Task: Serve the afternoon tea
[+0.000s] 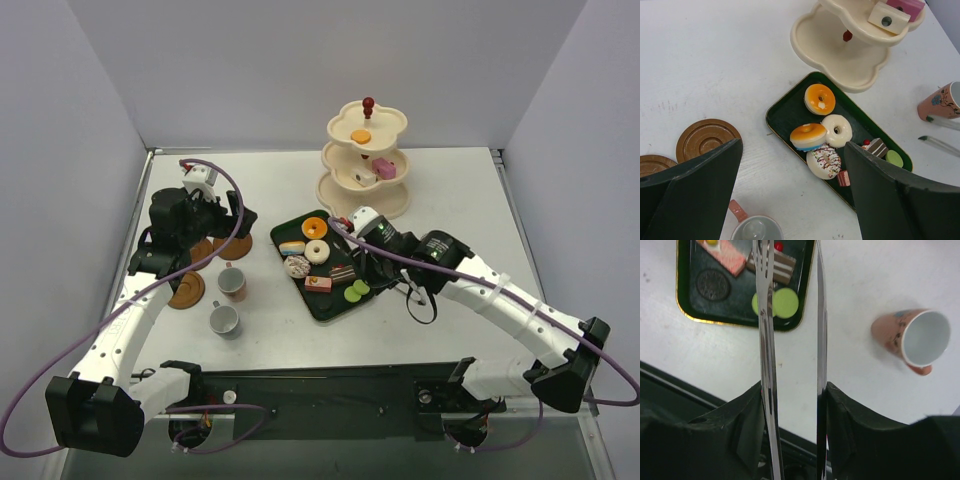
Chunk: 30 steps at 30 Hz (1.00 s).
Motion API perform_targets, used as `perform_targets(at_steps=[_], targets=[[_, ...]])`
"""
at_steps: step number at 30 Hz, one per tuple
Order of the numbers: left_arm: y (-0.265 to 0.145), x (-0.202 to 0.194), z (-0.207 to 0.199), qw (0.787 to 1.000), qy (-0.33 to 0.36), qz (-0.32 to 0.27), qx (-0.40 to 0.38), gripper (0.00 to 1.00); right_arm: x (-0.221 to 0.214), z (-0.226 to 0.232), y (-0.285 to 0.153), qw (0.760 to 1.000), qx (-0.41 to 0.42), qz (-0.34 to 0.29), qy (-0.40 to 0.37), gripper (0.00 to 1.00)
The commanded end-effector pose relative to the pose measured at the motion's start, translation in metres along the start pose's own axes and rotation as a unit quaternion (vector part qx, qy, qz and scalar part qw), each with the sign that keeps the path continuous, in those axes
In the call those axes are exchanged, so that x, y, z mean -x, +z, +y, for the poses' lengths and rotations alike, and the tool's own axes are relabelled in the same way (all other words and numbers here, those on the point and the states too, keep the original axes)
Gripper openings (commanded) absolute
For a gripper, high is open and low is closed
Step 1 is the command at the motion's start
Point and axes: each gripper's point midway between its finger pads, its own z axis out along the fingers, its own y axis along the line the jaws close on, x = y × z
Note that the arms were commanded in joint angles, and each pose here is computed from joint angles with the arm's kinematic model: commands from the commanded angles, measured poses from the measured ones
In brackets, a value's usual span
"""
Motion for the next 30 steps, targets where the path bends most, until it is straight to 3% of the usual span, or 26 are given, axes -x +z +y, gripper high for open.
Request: perform_targets(at_steps=[1,6,16,30], targets=[[0.001,0.018,-0.003,1.000,0.009,-0.028,-0.006,0.94,-0.039,0.022,0.000,0.998,0.033,0.040,0.026,0.41],[0.002,0.017,-0.001,1.000,0.010,-0.026,-0.003,0.94,-0.066,0.050,0.009,0.995,0.066,0.069,-0.005,0.40],[0.003,0.013,0.001,1.000,0.009,-0.020,0.000,0.94,-0.068,0.072,0.032,0.989,0.102,0.085,-0.063,0.43],[0.004,0.014,0.002,1.000,0.011,-0.020,0.001,0.94,-0.061,0.067,0.059,0.986,0.063,0.108,-0.106,0.39]])
